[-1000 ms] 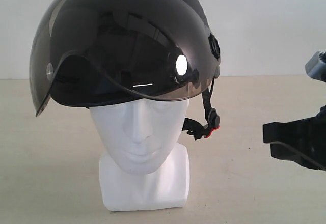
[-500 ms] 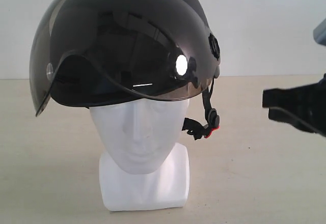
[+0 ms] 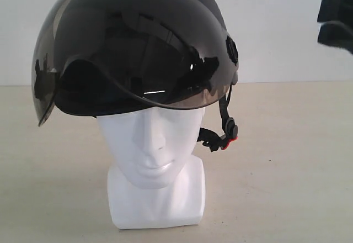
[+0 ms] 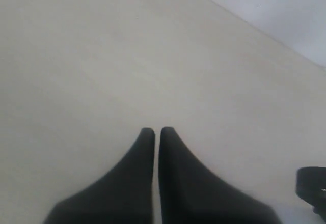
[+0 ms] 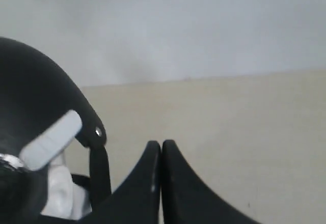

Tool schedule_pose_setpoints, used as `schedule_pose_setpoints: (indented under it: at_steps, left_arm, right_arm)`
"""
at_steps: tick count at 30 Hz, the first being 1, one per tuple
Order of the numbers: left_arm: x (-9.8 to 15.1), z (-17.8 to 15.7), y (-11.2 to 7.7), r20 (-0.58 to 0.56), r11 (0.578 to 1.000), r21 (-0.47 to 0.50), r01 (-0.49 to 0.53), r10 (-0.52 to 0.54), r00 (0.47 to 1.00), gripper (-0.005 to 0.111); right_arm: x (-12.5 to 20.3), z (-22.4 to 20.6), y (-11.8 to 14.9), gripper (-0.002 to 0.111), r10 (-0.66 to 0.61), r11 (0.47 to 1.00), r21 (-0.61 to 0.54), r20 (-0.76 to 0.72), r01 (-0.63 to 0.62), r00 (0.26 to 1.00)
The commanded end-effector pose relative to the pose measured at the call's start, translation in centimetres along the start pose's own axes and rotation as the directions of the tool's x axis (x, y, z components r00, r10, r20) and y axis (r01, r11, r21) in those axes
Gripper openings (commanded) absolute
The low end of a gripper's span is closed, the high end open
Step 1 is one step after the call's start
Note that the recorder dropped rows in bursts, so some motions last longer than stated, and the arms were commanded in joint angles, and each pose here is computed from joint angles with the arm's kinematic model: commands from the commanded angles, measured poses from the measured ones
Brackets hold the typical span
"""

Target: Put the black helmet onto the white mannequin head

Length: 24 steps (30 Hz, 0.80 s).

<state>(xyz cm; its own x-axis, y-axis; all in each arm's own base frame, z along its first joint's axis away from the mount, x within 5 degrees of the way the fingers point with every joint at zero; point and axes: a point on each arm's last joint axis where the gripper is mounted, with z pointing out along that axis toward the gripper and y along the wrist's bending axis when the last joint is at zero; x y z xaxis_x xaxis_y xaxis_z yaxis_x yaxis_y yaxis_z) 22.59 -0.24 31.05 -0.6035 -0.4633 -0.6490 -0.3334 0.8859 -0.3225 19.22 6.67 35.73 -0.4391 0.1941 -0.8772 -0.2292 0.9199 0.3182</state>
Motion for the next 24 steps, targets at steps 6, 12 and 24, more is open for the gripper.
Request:
schedule_pose_setpoints:
  at_steps: [6, 12, 24]
  left_arm:
    - [-1.9, 8.7, 0.1, -0.267, 0.89, 0.456, -0.004, 0.141, 0.953, 0.004]
    - [-2.7, 13.1, -0.2, -0.294, 0.676, 0.735, 0.049, 0.253, 0.921, 0.004]
    - [-1.6, 18.5, -2.0, -0.332, 0.569, 0.817, 0.099, 0.322, 0.887, 0.004]
  right_arm:
    - [1.0, 2.6, -2.3, 0.0, 0.106, 0.989, 0.117, -0.12, -0.092, 0.987]
    - [0.8, 6.4, -3.0, 0.0, 0.1, 0.989, 0.112, -0.035, -0.096, 0.994]
    - [2.3, 9.1, -1.0, 0.001, -0.273, 0.962, -0.064, -0.23, 0.265, 0.934]
